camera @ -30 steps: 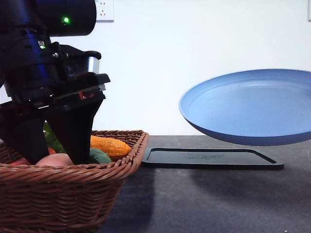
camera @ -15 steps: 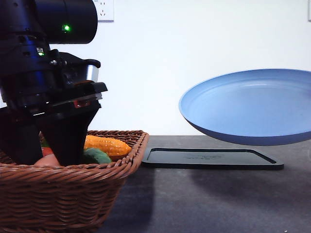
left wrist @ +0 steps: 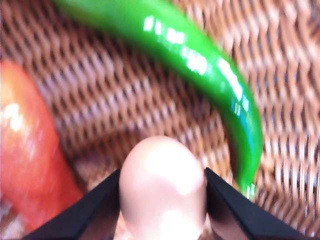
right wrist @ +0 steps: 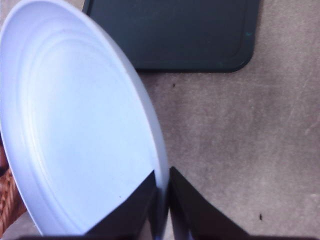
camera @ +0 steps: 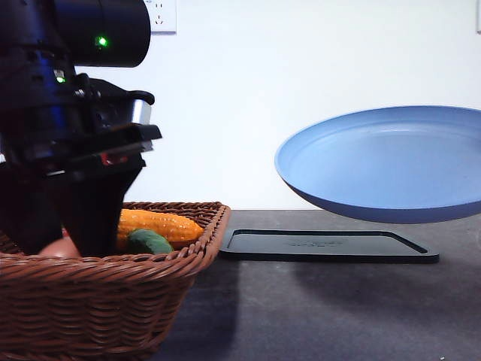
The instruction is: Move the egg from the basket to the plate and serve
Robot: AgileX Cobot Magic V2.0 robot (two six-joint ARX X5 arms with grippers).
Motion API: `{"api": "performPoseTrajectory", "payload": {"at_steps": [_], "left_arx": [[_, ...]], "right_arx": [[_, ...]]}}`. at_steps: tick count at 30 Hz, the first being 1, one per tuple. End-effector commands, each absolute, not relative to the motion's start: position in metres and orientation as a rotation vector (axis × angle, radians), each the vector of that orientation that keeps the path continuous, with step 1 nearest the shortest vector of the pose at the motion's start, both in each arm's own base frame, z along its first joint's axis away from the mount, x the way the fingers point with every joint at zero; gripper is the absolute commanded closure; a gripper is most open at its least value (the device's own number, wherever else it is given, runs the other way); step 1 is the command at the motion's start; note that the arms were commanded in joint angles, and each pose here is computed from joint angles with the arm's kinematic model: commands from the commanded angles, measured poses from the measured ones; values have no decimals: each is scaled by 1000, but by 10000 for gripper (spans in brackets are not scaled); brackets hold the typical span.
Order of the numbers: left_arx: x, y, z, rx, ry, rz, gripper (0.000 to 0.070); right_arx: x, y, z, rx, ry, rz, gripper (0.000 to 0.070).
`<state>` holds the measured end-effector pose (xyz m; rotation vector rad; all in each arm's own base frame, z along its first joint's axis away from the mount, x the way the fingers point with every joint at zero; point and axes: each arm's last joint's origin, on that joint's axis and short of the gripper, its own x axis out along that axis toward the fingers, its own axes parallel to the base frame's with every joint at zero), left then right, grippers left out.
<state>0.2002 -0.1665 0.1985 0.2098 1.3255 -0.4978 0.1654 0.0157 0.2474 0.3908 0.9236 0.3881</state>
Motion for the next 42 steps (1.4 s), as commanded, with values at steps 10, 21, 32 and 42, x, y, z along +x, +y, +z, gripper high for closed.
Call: {"api": "performPoseTrajectory", "payload": {"at_steps": [10,21,32,42], "left_arx": [[199,-188,292,155,1032,-646,552],[165,-234,325,181,874,-876,551],[152,-261,304,268,931,-943,552],[152,-273,287,310,986,-942,552]], "right_arx": [[166,21,252,474,931,461,700],[164,45,247,448,1027,567,700],[158,73,238,394,1162,720,700],[154,80,237,383,1185,756,700]]}}
